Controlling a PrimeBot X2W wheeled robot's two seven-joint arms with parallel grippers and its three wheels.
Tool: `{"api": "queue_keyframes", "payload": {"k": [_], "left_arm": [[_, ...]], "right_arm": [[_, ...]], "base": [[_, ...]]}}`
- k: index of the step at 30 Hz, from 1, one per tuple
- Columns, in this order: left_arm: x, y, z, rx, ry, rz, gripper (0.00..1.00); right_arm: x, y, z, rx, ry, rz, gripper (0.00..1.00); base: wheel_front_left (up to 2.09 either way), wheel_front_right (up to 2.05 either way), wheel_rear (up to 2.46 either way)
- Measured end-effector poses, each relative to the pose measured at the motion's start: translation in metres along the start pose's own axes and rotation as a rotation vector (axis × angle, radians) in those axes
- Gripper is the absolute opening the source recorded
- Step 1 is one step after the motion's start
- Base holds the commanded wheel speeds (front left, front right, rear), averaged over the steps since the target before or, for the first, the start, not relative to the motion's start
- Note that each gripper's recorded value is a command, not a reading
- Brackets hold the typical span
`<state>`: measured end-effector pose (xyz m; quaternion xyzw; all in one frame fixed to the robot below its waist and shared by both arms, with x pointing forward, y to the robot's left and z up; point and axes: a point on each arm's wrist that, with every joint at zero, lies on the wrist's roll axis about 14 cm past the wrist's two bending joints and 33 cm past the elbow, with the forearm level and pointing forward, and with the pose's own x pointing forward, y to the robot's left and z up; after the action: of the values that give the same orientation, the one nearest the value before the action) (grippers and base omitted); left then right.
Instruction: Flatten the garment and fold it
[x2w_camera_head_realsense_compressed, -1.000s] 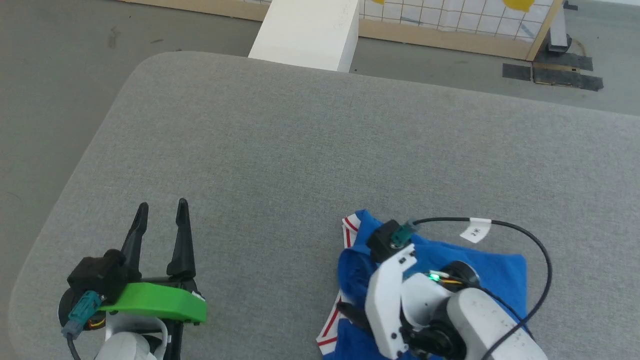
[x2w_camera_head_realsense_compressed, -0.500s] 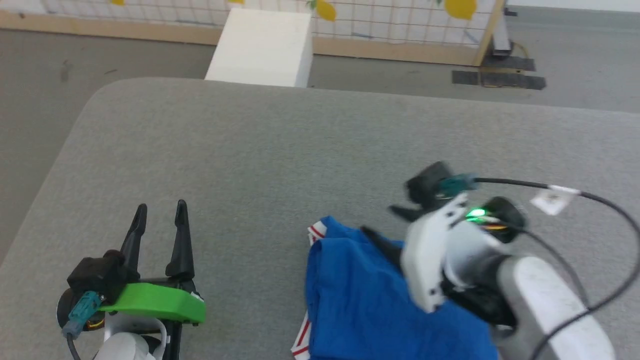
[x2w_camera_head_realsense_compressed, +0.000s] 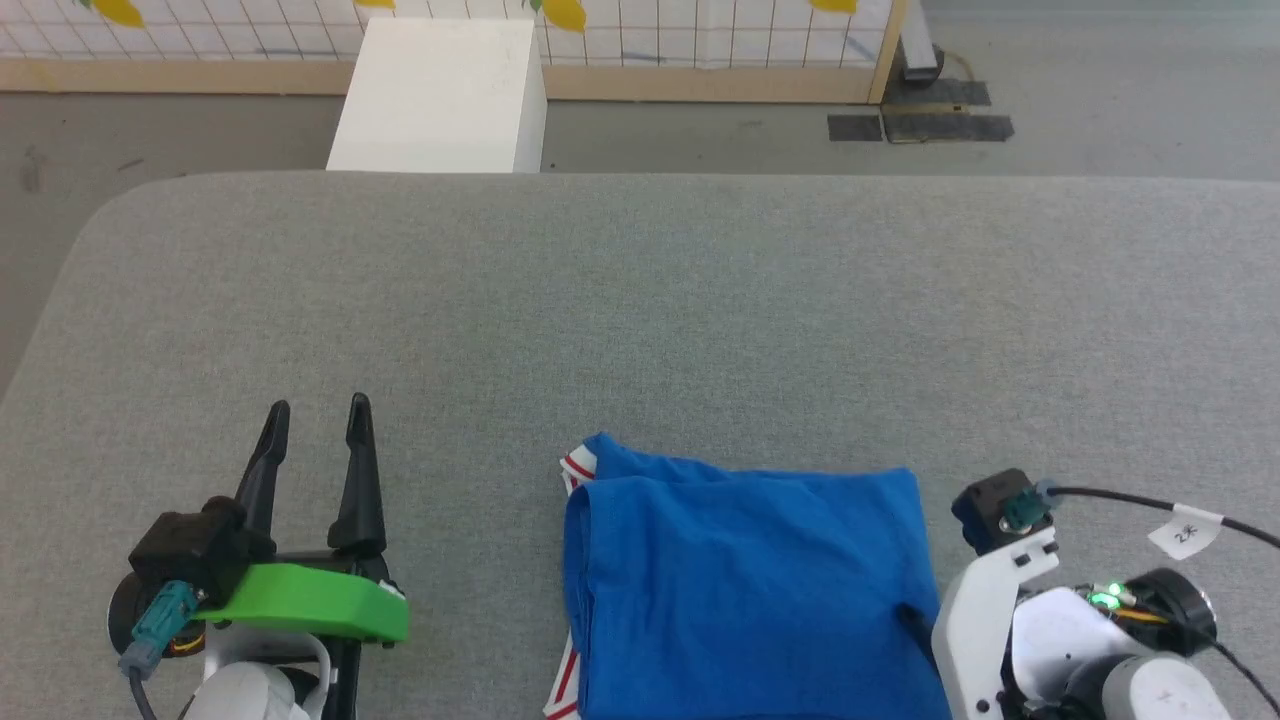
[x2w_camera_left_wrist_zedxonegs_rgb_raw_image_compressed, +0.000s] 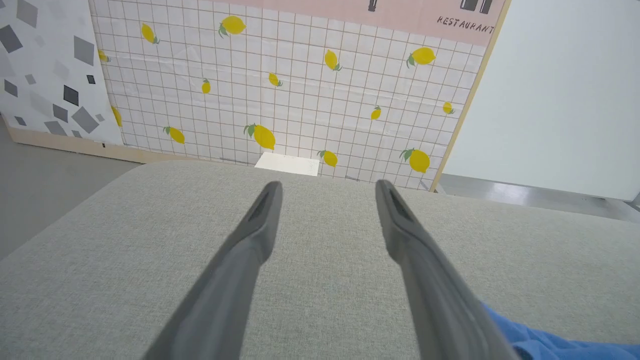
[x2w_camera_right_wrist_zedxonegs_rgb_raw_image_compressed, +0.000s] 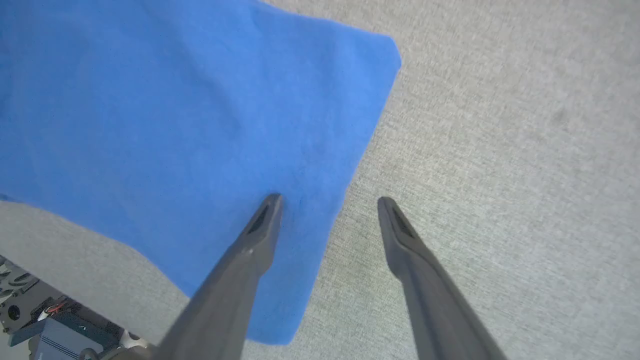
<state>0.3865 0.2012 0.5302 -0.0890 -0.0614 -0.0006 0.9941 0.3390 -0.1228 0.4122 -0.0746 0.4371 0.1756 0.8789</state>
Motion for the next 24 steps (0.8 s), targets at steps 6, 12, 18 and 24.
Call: {"api": "queue_keyframes", "payload": {"k": [6, 12, 18, 24], "left_arm": [[0.000, 0.006, -0.008, 0.004, 0.025, 0.019, 1.00], [-0.001, 0.011, -0.013, 0.007, 0.038, 0.033, 1.00], [0.003, 0.008, -0.012, 0.004, 0.034, 0.025, 1.00], [0.017, -0.007, -0.006, -0.014, 0.000, -0.016, 1.00]], "right_arm": [[0.021, 0.004, -0.034, 0.017, 0.131, 0.015, 1.00], [0.032, 0.007, -0.034, 0.012, 0.135, 0.037, 0.19], [0.032, 0.006, -0.024, -0.022, 0.096, 0.056, 0.00], [0.019, -0.014, -0.012, -0.119, 0.071, 0.032, 0.00]], "base": [[0.00, 0.00, 0.00], [0.00, 0.00, 0.00], [0.00, 0.00, 0.00], [0.00, 0.00, 0.00]]}}
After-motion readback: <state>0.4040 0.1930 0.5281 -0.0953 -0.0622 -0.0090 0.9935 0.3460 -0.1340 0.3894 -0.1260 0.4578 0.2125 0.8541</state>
